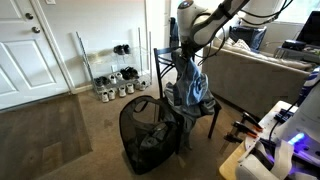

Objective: Put the pair of denim trousers in the laundry basket

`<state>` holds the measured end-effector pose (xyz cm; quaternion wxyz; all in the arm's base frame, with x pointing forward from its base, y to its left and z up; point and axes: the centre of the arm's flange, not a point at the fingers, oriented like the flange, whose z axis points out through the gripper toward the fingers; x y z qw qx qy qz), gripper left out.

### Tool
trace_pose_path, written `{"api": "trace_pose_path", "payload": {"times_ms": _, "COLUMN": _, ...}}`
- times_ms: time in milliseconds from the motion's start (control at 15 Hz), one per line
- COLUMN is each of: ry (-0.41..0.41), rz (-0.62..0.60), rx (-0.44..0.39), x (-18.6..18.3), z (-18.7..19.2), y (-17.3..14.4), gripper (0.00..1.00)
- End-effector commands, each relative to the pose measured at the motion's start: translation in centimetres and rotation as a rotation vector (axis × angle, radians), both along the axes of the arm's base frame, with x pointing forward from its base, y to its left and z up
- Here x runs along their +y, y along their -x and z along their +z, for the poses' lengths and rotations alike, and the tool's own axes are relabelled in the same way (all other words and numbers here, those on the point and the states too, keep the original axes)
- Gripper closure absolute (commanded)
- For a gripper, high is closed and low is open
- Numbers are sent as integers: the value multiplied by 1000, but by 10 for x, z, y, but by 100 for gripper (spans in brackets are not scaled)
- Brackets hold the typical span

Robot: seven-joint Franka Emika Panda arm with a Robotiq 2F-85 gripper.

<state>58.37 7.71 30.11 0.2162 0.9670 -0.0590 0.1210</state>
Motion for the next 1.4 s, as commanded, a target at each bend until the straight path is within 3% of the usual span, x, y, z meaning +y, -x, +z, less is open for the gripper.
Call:
{"api": "trace_pose_path", "payload": {"times_ms": 0, "ry": 0, "rz": 0, "rx": 0, "x": 0, "z": 0, "y": 0, "gripper": 89}}
{"api": "trace_pose_path", "payload": {"times_ms": 133, "ry": 0, "rz": 0, "rx": 0, "x": 0, "z": 0, "y": 0, "gripper": 89}}
{"api": "trace_pose_path", "payload": {"times_ms": 200, "ry": 17, "rz": -2, "rx": -6, "x": 1, "z": 8, "y": 2, "gripper": 97}}
{"api": "trace_pose_path", "payload": {"times_ms": 400, "ry": 93, "rz": 19, "rx": -22, "x": 5, "z": 38, "y": 7, "gripper": 97}}
{"api": "trace_pose_path", "payload": {"times_ms": 867, "ry": 450, "rz": 87, "rx": -53, "x": 46, "z": 188, "y": 28, "gripper": 97}}
{"api": "trace_pose_path", "payload": {"times_ms": 1067, "ry": 529, "rz": 99, "rx": -90, "x": 66, "z": 237, "y": 45, "gripper": 97}}
{"api": "trace_pose_path", "payload": {"times_ms": 1333, "ry": 561, "rz": 199, "rx": -158, "x": 92, "z": 265, "y": 50, "gripper": 97}}
